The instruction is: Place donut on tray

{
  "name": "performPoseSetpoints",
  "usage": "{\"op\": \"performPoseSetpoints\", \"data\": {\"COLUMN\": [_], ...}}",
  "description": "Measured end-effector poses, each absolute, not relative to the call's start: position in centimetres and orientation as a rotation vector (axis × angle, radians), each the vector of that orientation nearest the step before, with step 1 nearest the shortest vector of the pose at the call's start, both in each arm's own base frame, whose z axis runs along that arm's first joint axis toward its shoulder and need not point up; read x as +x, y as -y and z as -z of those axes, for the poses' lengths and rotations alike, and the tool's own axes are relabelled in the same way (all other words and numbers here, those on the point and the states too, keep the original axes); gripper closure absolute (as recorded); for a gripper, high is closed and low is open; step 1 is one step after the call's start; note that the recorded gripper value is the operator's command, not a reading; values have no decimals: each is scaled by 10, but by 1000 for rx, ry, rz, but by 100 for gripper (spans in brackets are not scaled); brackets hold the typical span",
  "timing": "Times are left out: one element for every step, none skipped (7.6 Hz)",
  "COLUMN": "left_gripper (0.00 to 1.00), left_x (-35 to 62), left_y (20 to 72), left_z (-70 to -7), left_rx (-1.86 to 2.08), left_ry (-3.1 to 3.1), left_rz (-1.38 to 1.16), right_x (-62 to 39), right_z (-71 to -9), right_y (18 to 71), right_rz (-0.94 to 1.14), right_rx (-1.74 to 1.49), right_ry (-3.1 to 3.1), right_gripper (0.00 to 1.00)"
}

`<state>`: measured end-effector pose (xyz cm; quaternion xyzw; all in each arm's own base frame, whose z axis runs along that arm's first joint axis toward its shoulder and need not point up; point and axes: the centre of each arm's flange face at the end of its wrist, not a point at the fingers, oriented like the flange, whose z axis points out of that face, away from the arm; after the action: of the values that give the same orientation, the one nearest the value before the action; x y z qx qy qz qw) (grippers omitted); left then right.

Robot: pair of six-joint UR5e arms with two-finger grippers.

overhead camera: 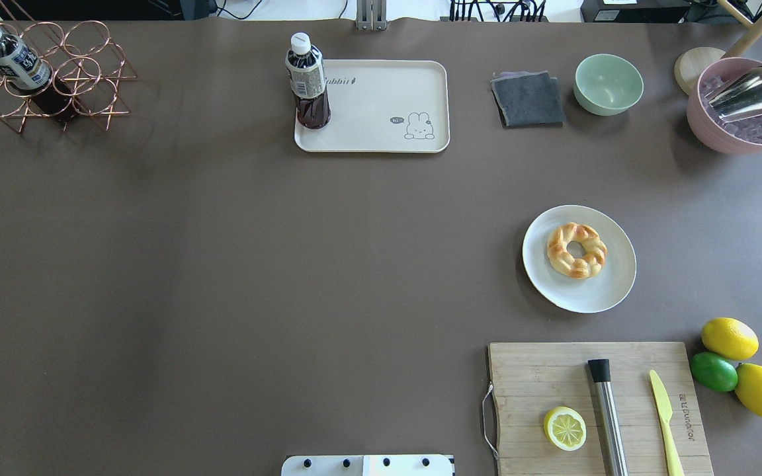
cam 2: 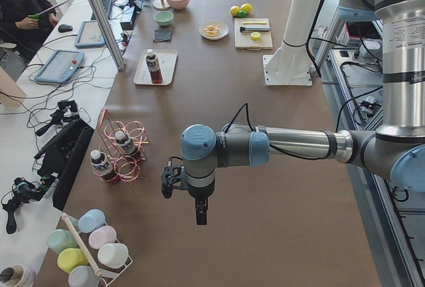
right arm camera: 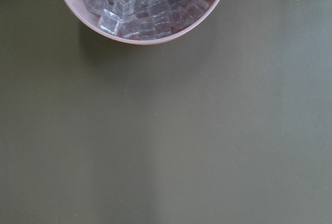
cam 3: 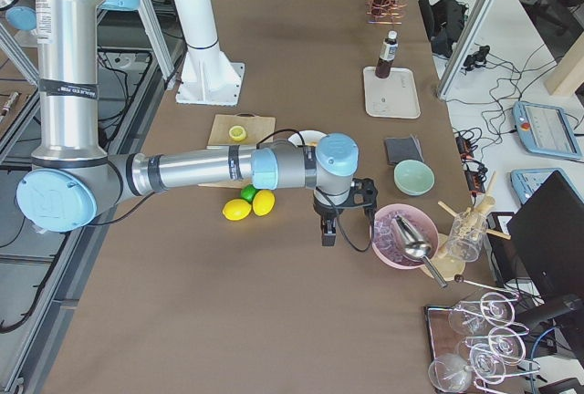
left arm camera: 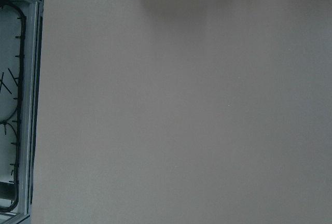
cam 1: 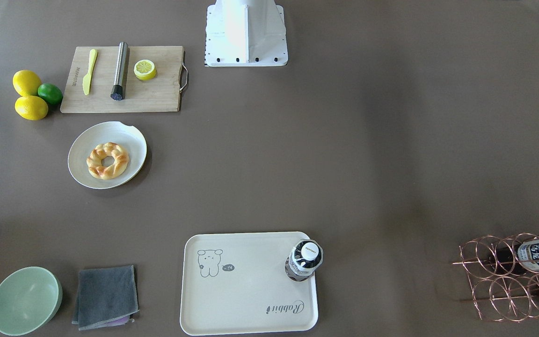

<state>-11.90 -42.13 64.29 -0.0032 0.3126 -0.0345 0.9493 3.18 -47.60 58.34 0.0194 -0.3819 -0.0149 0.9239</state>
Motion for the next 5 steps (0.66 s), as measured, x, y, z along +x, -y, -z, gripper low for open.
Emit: {"op": "performPoseSetpoints", "data": {"left_gripper": [2,2,2,2,2], "left_x": [-119,-119,-119,-119,-119], "left_y": [420,420,420,420,420], "left_z": [-644,-644,-644,-644,-645], "left_rx": [-9,-10,-10,-10,-10], "left_ry": [-636,-636,-637,-637,-635], "left_rz": [71,72,72,72,71], "right_x": [7,-25,-57,-89,-124], "right_z": [-557,-532,-513,-500,-498], "right_y": [477,478,478,476,472], "right_rz": [26,43,66,59,17], "right_rx": [39,34,31,35,39], "right_ry": [791,810,863,919,951], "right_gripper": [0,0,0,0,0]}}
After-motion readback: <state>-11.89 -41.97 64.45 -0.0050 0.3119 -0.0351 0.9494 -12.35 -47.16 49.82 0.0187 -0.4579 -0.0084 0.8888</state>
